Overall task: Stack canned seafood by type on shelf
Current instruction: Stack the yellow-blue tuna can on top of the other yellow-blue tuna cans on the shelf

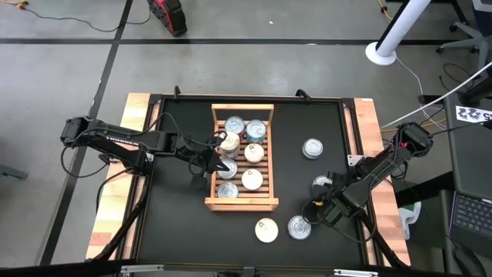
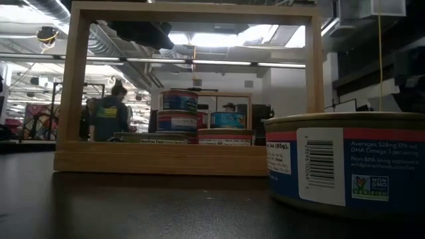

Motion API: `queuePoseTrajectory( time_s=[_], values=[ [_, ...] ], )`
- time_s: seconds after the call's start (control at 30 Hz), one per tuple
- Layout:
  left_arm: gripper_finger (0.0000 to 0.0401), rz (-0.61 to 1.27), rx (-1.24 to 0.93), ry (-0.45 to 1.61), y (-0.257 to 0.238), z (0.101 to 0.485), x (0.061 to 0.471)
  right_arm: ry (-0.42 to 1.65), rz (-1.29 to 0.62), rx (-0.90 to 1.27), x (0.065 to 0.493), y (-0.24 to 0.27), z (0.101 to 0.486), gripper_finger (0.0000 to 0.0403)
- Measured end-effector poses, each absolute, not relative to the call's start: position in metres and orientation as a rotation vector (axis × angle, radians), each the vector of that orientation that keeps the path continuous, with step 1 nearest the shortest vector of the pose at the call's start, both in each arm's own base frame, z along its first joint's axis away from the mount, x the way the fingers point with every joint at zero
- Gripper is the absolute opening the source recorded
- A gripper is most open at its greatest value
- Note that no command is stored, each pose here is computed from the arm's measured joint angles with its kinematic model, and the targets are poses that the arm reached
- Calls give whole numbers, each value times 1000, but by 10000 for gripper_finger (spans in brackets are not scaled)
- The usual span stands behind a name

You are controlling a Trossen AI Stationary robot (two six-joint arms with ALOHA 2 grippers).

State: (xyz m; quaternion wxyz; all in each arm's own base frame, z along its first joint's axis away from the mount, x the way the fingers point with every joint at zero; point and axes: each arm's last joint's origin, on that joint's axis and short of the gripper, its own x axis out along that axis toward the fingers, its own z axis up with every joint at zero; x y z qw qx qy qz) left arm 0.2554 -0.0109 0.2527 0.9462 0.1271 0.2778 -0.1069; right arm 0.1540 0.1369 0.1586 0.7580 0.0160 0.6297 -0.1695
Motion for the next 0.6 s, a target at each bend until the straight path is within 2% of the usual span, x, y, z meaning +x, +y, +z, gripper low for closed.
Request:
queuePoseTrajectory(
  time_s=[0.2,0.6],
  values=[
    [0,-218,259,566,-11,253,255,1359,-380,21,154,136,159,7],
    [0,-228,294,563,-11,252,255,1292,-411,-18,156,135,159,1]
  ],
)
